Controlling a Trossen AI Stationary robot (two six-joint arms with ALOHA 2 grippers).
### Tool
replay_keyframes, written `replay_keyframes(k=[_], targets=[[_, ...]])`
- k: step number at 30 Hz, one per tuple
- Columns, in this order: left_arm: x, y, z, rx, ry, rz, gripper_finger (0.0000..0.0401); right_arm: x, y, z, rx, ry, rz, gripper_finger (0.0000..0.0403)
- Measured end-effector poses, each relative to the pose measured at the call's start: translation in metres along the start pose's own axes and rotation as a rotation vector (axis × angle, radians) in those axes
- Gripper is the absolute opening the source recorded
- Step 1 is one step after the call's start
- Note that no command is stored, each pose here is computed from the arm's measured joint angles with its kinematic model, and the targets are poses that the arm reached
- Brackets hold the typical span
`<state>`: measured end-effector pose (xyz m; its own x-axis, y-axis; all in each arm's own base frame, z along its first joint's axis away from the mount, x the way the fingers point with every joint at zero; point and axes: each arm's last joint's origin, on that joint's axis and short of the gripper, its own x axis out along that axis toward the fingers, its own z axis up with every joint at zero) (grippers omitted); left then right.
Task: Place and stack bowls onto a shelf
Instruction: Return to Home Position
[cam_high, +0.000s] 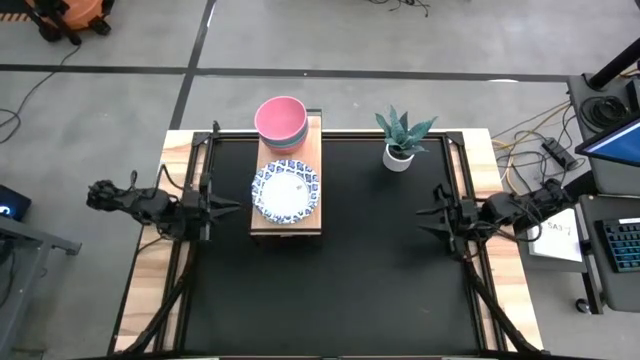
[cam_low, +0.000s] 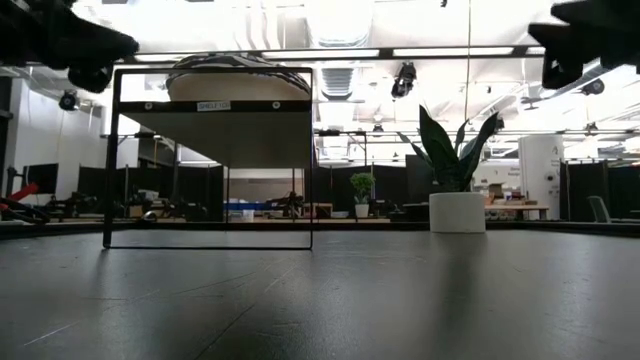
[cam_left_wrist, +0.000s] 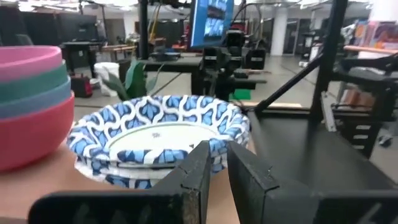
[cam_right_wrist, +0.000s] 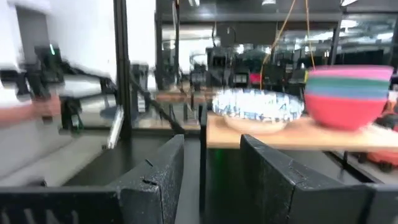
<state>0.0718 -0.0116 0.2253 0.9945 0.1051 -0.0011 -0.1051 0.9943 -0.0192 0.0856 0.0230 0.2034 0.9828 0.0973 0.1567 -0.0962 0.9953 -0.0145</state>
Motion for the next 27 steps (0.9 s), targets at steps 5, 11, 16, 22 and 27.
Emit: replay_keyframes(k=[5, 11, 16, 22, 27], targets=[[0.006, -0.002, -0.018, -0.016, 0.021, 0.025, 0.0037, 0.001, 0.001, -0.008, -0.075, 0.034, 0.004, 0.0148], [0.019, -0.006, -0.050, -0.033, -0.013, 0.034, 0.0037, 0.003, -0.001, -0.025, -0.071, 0.028, -0.025, 0.0148], [0.023, -0.008, -0.053, 0.023, -0.052, 0.020, 0.0037, 0.004, -0.002, -0.032, -0.020, 0.103, -0.032, 0.0148], [0.023, -0.006, -0.054, 0.005, -0.038, 0.092, 0.0038, 0.004, -0.004, -0.032, -0.034, 0.107, -0.098, 0.0148], [0.023, -0.006, -0.054, -0.007, -0.031, 0.100, 0.0038, 0.004, -0.004, -0.033, 0.017, 0.110, -0.119, 0.0148]])
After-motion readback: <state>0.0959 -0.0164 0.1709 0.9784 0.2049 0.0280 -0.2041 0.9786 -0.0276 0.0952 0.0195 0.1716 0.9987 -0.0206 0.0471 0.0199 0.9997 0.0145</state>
